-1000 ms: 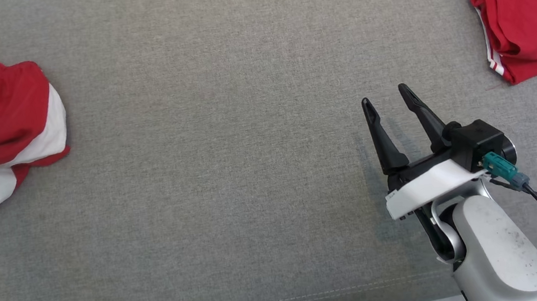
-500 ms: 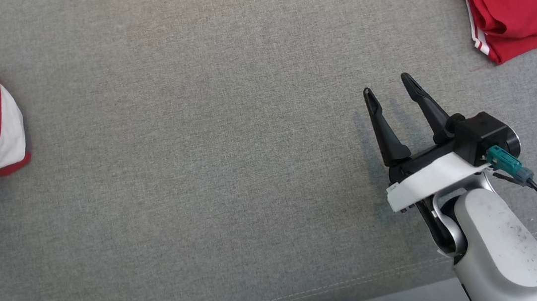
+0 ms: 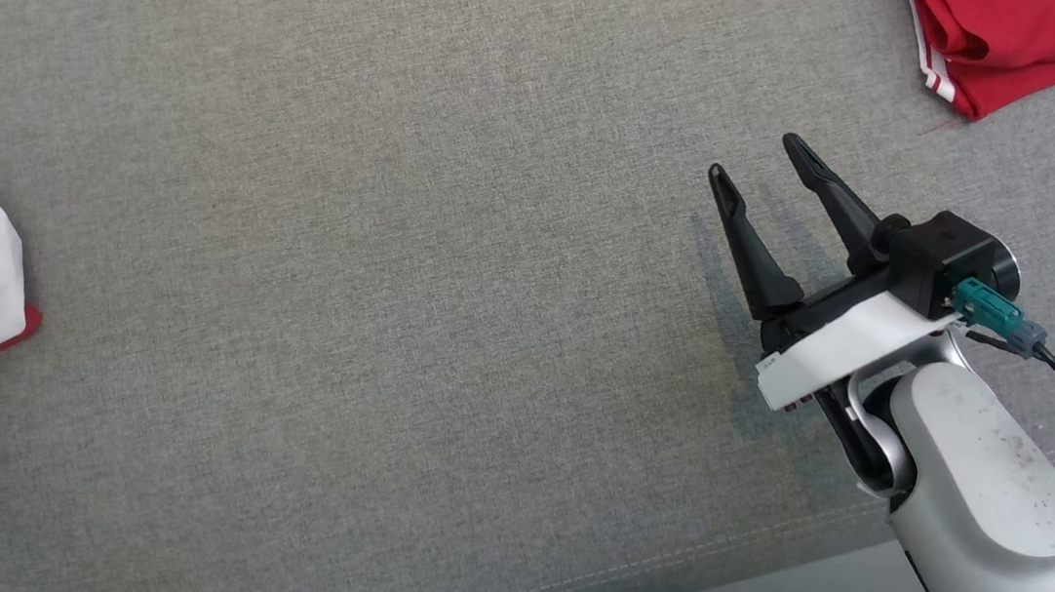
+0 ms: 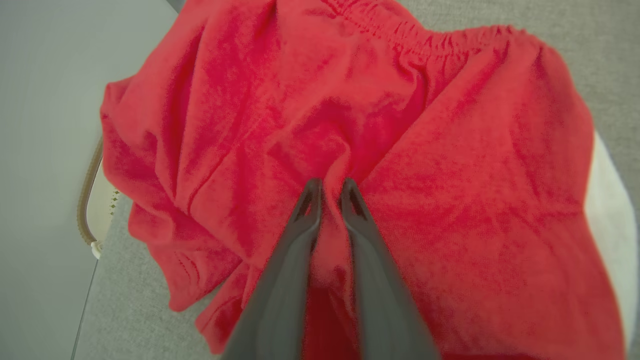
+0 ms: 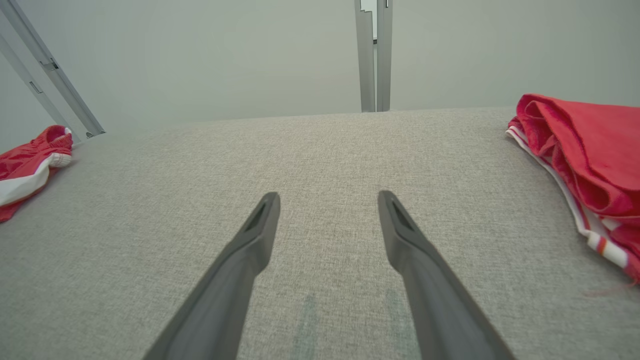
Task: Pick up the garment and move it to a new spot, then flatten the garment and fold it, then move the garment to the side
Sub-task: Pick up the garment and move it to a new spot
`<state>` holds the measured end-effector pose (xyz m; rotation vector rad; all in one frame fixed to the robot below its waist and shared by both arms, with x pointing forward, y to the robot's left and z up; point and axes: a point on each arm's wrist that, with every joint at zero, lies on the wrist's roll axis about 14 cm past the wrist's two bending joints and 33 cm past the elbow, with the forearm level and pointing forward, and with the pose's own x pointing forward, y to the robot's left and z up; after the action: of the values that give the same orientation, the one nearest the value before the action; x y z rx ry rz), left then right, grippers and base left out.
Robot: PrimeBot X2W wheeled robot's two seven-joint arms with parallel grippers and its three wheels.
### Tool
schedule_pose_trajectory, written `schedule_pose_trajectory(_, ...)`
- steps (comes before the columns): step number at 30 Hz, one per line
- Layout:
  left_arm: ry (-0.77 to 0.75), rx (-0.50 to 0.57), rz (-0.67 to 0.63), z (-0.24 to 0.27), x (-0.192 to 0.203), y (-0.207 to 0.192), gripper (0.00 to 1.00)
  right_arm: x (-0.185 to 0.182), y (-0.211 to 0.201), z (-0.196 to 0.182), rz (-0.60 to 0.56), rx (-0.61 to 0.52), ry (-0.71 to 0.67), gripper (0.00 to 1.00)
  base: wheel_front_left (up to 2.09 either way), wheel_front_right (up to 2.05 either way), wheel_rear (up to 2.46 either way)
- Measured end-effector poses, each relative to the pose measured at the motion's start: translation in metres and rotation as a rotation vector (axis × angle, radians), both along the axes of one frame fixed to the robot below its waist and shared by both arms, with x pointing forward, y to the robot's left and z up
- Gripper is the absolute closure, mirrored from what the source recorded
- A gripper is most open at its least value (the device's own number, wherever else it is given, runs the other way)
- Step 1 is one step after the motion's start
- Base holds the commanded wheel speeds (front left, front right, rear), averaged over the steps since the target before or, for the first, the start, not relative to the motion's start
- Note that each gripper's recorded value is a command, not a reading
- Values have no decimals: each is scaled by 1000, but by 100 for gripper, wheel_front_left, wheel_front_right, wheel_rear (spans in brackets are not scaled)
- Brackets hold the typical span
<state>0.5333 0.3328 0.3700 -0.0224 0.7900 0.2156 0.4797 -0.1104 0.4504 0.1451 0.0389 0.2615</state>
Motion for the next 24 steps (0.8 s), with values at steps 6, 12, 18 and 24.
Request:
schedule_pose_trajectory(6,-98,29,-56,23,13,-8,100,-1,4,5,10,1,-9,0,0,0,0)
schedule_pose_trajectory(12,-230,24,-139,63,32,-31,100,-4,5,16,11,13,-26,0,0,0,0)
schedule_pose_trajectory(18,-334,26,-252,103,46,-60,100,-9,2,28,-1,29,-50,0,0,0,0)
schedule_pose_trajectory(24,-457,35,-397,142,59,-104,100,-15,-10,37,-35,35,-65,0,0,0,0)
